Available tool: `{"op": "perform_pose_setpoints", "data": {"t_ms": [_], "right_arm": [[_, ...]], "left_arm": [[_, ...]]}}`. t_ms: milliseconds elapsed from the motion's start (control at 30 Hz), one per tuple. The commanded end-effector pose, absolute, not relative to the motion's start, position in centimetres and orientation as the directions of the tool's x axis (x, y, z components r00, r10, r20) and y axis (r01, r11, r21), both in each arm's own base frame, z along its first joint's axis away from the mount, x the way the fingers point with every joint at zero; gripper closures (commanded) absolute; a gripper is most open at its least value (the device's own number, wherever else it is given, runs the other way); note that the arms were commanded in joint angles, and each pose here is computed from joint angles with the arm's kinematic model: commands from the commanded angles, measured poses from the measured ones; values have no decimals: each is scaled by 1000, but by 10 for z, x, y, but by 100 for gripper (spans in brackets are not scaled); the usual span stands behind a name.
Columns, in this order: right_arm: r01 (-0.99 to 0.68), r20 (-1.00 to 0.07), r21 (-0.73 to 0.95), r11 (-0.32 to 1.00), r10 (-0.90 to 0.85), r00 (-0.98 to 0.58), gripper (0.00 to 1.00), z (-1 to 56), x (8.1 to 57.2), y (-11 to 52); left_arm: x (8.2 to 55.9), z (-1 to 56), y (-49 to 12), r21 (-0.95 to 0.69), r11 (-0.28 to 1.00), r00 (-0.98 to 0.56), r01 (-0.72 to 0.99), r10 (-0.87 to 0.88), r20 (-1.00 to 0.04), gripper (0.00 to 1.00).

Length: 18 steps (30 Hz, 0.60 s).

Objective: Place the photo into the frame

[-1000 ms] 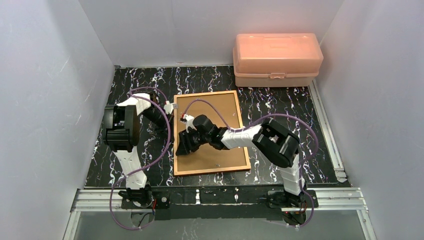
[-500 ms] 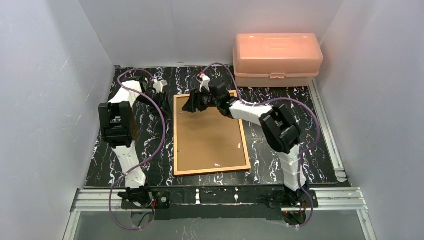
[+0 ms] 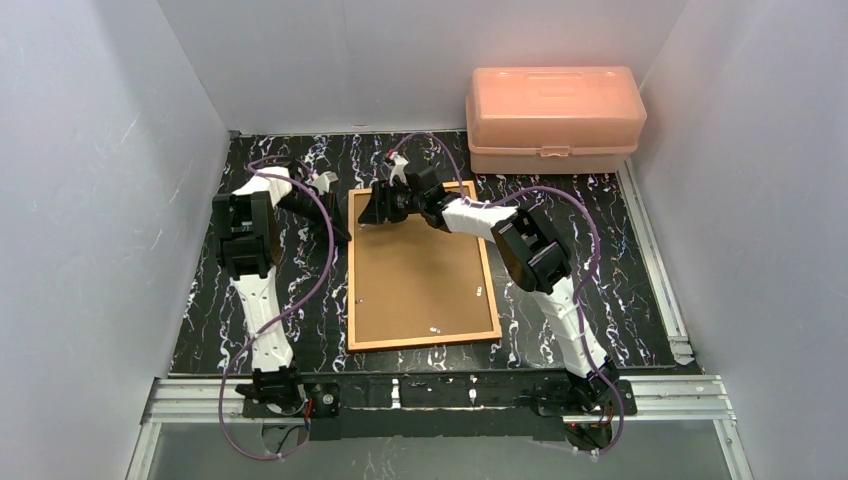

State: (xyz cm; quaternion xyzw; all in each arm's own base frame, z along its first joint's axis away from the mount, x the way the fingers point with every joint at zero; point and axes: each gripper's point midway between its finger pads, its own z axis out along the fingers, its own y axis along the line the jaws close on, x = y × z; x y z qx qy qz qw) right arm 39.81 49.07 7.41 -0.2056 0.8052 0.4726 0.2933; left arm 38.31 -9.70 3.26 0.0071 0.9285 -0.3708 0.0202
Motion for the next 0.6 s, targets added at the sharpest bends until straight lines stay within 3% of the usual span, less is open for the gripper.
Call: {"op": "perform_pose_setpoints", "data": {"t_ms": [0, 567], "right_arm": [[-587, -660, 676, 446, 13, -751, 34, 84, 401, 497], [-534, -594, 707, 464, -20, -804, 37, 47, 390, 520]], "left_arm": [[389, 38, -103, -708, 705, -998, 41, -7, -65, 90], [377, 28, -99, -686, 726, -998, 46, 4, -62, 96]]}}
